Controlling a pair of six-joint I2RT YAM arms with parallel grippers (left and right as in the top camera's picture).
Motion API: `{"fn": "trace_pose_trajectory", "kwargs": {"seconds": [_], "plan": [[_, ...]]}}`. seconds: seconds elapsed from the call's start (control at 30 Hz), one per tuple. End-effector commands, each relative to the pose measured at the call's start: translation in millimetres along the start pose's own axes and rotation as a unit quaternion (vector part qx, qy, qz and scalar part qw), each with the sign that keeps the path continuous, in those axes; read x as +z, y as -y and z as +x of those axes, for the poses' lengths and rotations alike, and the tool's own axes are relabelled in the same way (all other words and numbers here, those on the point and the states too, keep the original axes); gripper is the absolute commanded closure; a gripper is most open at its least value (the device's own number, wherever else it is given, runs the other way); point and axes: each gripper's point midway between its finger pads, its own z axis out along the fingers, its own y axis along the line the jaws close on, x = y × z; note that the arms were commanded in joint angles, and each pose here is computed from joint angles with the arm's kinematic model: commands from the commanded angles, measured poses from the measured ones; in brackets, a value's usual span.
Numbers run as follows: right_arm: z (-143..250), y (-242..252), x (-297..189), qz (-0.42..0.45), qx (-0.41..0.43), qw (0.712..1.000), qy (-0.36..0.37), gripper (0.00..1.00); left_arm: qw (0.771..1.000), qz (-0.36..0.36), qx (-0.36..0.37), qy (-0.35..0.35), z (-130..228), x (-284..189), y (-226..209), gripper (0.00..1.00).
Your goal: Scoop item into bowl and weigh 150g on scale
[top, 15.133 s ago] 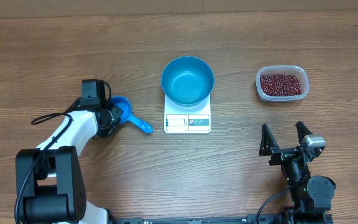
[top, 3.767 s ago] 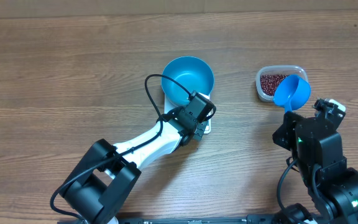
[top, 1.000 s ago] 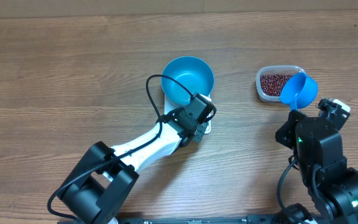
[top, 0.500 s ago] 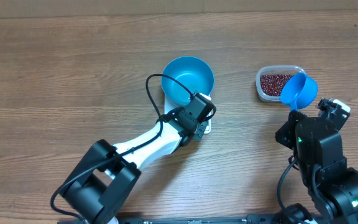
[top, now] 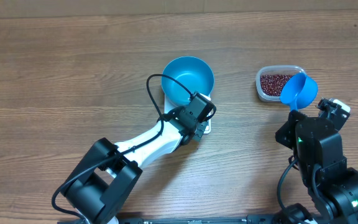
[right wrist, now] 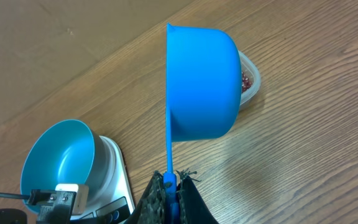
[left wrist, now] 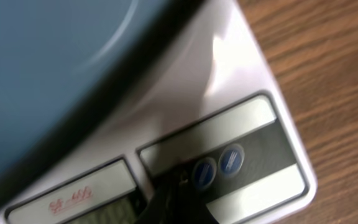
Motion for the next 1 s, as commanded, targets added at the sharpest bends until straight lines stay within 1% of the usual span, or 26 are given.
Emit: {"fn": "trace_pose_trajectory", "kwargs": {"seconds": [0.0,0.13,0.27,0.33,0.4,0.5,0.57,0.63,0.73,0.8,0.83,0.87,0.9,0.93,0.97], "plan": [[-15.0,-4.6,-9.7,-0.012,0.010,1.000,0.025,0.96,1.000,-0.005,-0.008,0.013,-20.0,-23.1,-6.3,0.96],[-16.9,-6.4,-9.9,-0.015,0.012,0.999,0.028,0.96,0.999,0.035,-0.012,0.033,-43.8,-59.0,4.5,0.96],[-17.3,-6.8,-9.9,-0.016,0.013,0.999,0.029,0.96,0.997,0.065,-0.013,0.043,-55.7,-86.7,11.8,0.96],[-17.1,-6.5,-9.9,-0.015,0.012,0.999,0.029,0.96,0.997,0.072,0.004,0.031,-51.9,-99.3,12.3,0.96],[-16.6,-6.1,-9.9,-0.015,0.012,0.999,0.028,0.96,0.997,0.065,0.035,0.008,-40.3,-110.3,7.0,0.96],[-16.8,-6.2,-9.9,-0.015,0.012,0.999,0.028,0.96,0.993,0.048,0.098,-0.043,-13.6,-131.8,-6.8,0.96],[-16.8,-6.2,-9.9,-0.015,0.012,0.999,0.028,0.96,0.992,0.038,0.105,-0.060,-5.3,-147.9,-14.7,0.96],[-17.1,-6.5,-9.8,-0.015,0.012,0.999,0.029,0.96,0.992,0.036,0.106,-0.065,-2.7,-163.9,-18.5,0.86],[-19.2,-9.1,-9.1,-0.019,0.015,0.999,0.033,0.96,0.992,0.022,0.107,-0.066,-3.8,-183.7,-26.8,0.85],[-21.2,-12.2,-7.5,-0.022,0.017,0.999,0.036,0.96,0.991,0.004,0.110,-0.076,-0.1,-198.0,-36.0,0.83],[-21.9,-14.1,-5.8,-0.023,0.017,0.999,0.036,0.96,0.990,-0.013,0.113,-0.085,3.7,-206.0,-44.2,0.72],[-21.9,-15.2,-4.1,-0.022,0.017,0.999,0.036,0.96,0.988,-0.033,0.116,-0.094,7.0,-212.6,-52.6,0.57],[-21.6,-15.9,-2.6,-0.021,0.016,0.999,0.034,0.96,0.987,-0.049,0.119,-0.100,9.0,-218.0,-59.3,0.45],[-20.6,-17.2,0.8,-0.018,0.014,0.999,0.031,0.96,0.984,-0.068,0.123,-0.108,11.4,-224.6,-67.3,0.04],[-19.7,-17.8,3.1,-0.016,0.013,0.999,0.029,0.96,0.983,-0.078,0.126,-0.112,12.6,-228.4,-71.8,0.00]]}}
